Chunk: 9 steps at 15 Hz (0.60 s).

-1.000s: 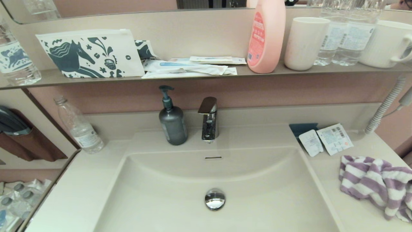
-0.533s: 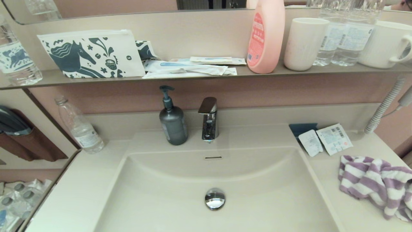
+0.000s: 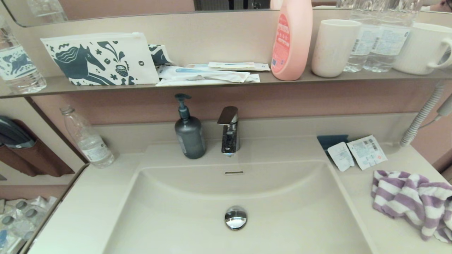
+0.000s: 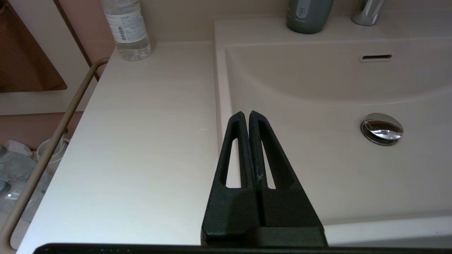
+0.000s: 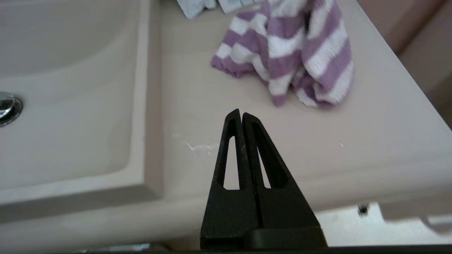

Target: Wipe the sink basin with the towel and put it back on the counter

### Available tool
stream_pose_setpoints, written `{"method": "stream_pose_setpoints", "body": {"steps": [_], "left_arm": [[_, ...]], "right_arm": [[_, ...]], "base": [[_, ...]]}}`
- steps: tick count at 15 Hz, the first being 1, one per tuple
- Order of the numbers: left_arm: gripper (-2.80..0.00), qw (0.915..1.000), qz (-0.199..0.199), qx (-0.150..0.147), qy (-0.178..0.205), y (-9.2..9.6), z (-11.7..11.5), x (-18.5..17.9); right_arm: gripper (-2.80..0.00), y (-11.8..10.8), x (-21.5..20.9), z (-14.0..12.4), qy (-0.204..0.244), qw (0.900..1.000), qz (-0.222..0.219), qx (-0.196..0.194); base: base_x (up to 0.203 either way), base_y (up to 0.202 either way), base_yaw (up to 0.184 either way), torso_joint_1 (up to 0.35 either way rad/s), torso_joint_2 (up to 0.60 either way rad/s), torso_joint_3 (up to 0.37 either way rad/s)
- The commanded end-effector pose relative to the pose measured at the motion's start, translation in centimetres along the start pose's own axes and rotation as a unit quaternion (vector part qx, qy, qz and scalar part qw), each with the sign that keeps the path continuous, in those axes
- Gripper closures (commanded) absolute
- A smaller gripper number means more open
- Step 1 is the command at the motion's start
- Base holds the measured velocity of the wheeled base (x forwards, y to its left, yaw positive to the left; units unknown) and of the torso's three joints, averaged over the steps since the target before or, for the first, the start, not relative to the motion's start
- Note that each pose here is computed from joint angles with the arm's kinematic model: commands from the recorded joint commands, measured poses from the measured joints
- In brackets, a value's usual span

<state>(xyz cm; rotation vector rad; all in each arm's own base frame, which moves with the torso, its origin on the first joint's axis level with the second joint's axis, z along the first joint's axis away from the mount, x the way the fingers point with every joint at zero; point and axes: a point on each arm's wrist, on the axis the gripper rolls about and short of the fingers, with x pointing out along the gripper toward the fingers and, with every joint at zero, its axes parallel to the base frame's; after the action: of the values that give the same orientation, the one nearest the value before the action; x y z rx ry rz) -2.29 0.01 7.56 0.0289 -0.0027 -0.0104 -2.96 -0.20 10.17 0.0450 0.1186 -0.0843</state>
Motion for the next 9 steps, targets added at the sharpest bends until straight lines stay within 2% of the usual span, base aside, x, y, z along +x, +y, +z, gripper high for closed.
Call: {"method": "stream_pose_setpoints", "body": {"steps": [1,3,9], "left_arm": [[0.00,1.0000,0.000,0.000,0.001,0.0,0.0,0.0],[0.00,1.0000,0.000,0.001,0.001,0.0,0.0,0.0],[0.00,1.0000,0.000,0.000,0.001,0.0,0.0,0.0]], "right_arm": [[0.00,0.0,0.5,-1.3,-0.045,0.999,0.013,-0.001],[0.00,0.1,0.9,-2.6,-0.045,0.998,0.031,-0.025],[0.00,0.1,0.9,-2.5,-0.053,0.997,0.042,-0.029]], "base": [[0.000,0.000,0.000,0.000,0.00,0.000],[0.000,0.000,0.000,0.000,0.00,0.000],[0.000,0.000,0.000,0.000,0.00,0.000]]}}
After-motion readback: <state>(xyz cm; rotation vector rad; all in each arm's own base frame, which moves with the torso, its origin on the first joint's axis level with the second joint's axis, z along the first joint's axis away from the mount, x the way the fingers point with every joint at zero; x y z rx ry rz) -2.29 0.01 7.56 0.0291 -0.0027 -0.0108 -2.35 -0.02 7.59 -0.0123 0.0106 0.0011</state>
